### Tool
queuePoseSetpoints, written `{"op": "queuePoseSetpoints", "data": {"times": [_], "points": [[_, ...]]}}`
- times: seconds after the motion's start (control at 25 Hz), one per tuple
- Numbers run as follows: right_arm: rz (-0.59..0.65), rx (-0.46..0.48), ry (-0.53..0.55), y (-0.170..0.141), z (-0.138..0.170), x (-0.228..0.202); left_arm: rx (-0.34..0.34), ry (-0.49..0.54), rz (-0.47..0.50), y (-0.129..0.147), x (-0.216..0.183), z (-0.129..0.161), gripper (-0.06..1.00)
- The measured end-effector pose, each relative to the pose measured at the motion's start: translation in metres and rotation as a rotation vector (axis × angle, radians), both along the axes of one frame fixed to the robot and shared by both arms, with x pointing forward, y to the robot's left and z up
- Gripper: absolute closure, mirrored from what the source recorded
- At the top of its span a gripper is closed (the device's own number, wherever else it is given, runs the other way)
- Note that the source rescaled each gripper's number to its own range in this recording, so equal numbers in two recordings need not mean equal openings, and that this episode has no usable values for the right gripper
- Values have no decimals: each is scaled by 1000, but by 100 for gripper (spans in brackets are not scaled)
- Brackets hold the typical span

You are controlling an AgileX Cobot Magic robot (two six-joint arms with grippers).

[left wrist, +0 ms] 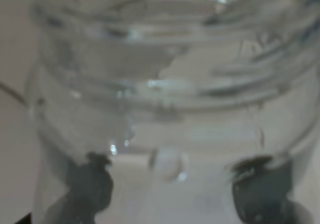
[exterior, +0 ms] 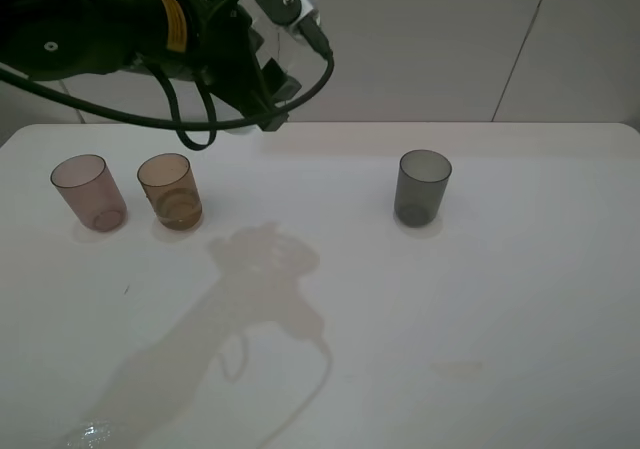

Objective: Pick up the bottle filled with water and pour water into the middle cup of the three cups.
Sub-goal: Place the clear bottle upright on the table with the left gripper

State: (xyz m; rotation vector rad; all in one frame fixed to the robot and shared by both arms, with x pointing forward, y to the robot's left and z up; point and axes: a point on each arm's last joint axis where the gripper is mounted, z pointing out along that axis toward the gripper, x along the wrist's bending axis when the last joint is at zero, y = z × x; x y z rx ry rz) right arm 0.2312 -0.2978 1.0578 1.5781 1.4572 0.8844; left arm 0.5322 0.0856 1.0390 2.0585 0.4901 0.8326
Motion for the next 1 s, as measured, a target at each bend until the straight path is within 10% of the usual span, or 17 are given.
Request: {"op": "queuePoseSetpoints", "data": {"times": [0.16,1.0], "points": [[0,0,0,0,0,0,-241,34,-26,-21,13,-22,92],[0,0,0,0,0,0,-381,67,8,-40,39,-170,92]]}}
